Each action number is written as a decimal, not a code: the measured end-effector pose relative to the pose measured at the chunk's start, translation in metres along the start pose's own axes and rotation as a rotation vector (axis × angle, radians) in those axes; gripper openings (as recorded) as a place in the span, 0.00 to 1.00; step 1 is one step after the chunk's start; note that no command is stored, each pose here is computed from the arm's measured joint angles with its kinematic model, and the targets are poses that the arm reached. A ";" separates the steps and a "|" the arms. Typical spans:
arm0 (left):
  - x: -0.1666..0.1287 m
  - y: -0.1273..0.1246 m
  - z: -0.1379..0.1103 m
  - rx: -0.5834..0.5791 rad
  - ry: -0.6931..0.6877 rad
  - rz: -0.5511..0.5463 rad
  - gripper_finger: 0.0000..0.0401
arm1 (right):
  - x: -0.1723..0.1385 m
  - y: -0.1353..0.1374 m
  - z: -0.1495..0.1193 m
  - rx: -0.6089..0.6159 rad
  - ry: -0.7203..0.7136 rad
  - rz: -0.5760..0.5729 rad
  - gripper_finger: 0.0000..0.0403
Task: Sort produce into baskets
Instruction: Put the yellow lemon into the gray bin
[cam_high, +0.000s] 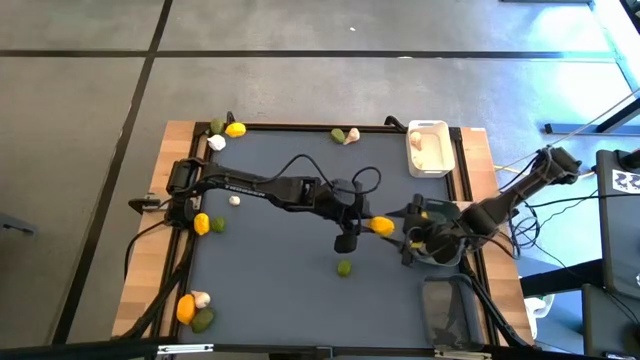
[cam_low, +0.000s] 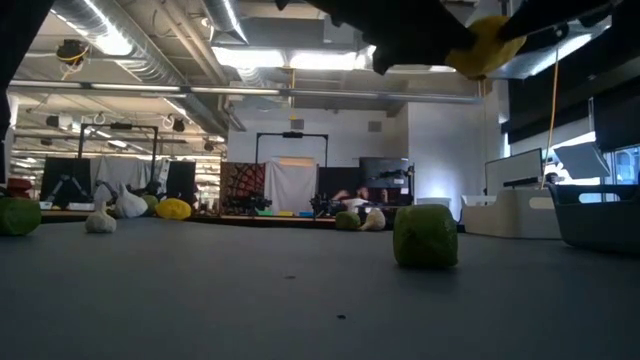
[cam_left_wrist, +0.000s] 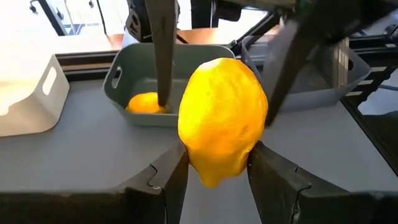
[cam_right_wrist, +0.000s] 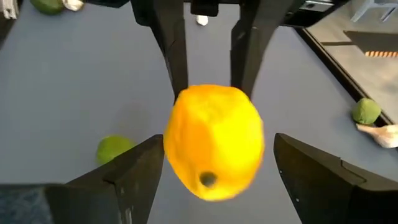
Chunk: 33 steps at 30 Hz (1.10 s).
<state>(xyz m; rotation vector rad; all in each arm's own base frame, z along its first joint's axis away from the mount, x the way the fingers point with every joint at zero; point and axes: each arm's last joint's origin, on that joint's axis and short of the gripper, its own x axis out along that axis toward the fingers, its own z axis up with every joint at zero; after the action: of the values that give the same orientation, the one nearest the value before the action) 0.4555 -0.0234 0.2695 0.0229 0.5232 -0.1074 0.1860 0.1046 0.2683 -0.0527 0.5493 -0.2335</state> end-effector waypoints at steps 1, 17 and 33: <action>0.000 0.000 0.000 0.000 -0.003 0.000 0.37 | 0.002 0.002 0.000 -0.006 -0.002 -0.003 0.75; 0.000 -0.002 0.002 -0.015 -0.022 -0.003 0.37 | 0.007 0.007 0.000 -0.032 -0.006 -0.009 0.41; 0.000 -0.001 0.001 -0.005 -0.014 0.000 0.58 | 0.006 0.005 -0.003 -0.053 0.033 0.024 0.44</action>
<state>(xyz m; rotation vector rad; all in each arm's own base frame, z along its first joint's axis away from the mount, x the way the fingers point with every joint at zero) 0.4564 -0.0243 0.2703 0.0176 0.5095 -0.1064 0.1902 0.1084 0.2621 -0.0935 0.5884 -0.1962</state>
